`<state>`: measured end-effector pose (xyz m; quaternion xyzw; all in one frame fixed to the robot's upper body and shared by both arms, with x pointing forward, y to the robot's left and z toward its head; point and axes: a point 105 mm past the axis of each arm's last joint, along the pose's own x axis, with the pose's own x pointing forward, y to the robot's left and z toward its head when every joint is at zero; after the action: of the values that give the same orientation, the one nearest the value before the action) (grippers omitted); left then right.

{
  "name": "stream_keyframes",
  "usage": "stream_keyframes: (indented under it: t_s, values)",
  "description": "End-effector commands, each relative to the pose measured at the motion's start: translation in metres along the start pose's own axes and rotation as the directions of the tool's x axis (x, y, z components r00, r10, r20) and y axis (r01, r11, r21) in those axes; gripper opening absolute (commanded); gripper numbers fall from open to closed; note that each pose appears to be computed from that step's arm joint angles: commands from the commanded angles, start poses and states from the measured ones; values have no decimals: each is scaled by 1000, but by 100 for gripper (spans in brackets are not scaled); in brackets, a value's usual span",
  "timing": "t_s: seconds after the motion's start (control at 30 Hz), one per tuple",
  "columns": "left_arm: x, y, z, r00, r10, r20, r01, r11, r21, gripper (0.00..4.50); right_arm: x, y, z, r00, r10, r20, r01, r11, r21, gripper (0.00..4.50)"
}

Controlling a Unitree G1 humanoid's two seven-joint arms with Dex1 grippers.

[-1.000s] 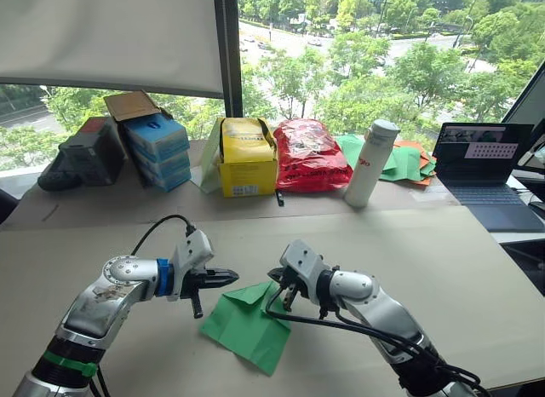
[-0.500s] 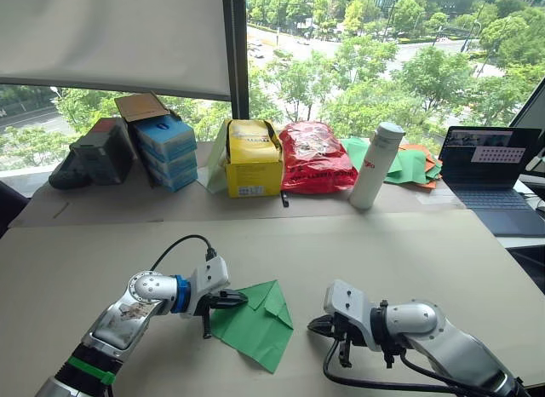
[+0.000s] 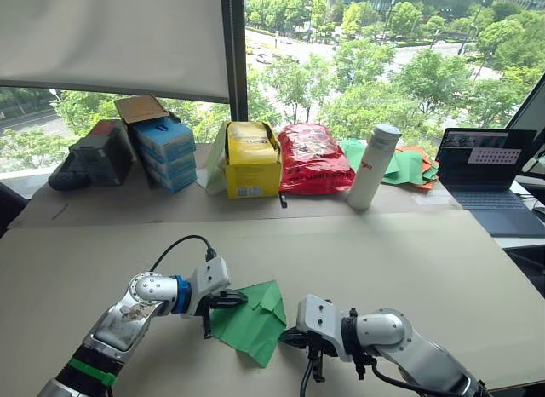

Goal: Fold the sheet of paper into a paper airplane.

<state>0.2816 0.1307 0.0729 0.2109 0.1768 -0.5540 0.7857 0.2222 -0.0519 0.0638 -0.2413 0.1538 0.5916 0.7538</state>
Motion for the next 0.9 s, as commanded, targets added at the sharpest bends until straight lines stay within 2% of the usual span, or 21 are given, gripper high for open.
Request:
stream_keyframes:
  t_s: [0.03,0.2,0.37,0.43,0.53,0.6,0.73,0.9]
  values:
    - [2,-2,-9,999,0,-32,-1,1000,-28,7,-12,2,-8,999,13,-44,-14,1000,-7,0]
    - [3,-4,-9,999,-7,-35,5,999,-36,7,-20,31,35,971,199,133,-190,979,-77,0]
    - [2,-6,-9,999,-19,-42,17,999,-42,7,-9,38,52,949,242,204,-218,967,-131,0]
    - [1,-7,-9,999,-25,-48,23,999,-47,7,-3,49,58,935,284,211,-251,953,-168,0]
    - [0,-9,-9,997,-47,-66,44,998,-45,7,7,69,60,916,359,177,-316,921,-229,0]
    - [0,-10,-6,996,-60,-70,57,998,-39,7,12,73,58,919,365,148,-326,916,-234,0]
    - [-1,-10,-5,994,-70,-83,68,997,-32,7,23,70,52,939,331,93,-303,924,-235,0]
    - [-3,-9,-5,994,-70,-89,67,997,-31,7,36,57,46,978,209,27,-195,946,-261,0]
